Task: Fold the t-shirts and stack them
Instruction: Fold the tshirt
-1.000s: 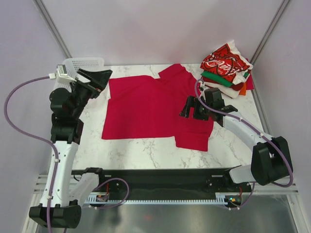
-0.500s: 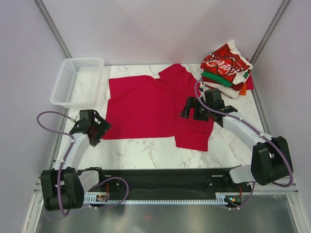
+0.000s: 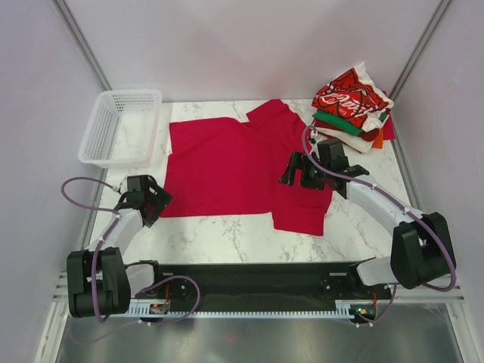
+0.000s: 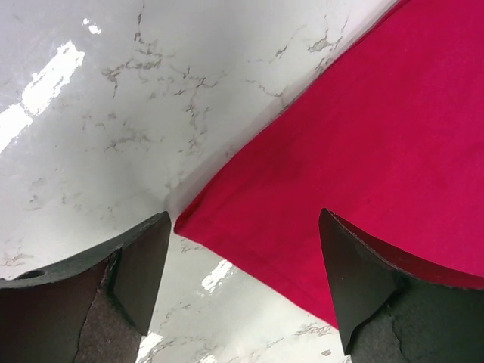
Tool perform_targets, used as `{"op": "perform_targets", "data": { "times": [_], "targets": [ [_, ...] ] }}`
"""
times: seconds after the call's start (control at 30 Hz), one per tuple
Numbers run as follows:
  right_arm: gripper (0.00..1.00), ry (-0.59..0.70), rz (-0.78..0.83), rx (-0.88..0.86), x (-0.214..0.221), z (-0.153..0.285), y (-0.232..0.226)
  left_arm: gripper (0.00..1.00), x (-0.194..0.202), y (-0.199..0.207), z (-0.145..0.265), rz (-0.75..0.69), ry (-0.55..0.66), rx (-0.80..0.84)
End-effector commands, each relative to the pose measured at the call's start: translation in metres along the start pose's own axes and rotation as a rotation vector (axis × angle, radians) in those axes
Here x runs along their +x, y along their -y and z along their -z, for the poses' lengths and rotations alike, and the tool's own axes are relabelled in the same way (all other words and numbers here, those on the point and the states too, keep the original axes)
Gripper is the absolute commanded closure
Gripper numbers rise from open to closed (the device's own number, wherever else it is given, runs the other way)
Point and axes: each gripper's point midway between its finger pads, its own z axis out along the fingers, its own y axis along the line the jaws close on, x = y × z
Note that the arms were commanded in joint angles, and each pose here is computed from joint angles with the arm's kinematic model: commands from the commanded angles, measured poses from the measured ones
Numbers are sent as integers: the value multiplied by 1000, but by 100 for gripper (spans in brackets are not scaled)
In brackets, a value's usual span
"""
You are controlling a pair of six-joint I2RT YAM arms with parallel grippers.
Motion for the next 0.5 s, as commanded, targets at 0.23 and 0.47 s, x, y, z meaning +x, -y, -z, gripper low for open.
{"op": "perform_targets", "data": {
  "times": [0.23, 0.47],
  "targets": [
    [2, 16, 25, -13, -4, -3, -3, 23, 1, 9, 6, 29, 33, 87],
    [2, 27, 6, 33, -2, -4, 7, 95, -1, 3, 2, 11, 46, 56]
  ]
}}
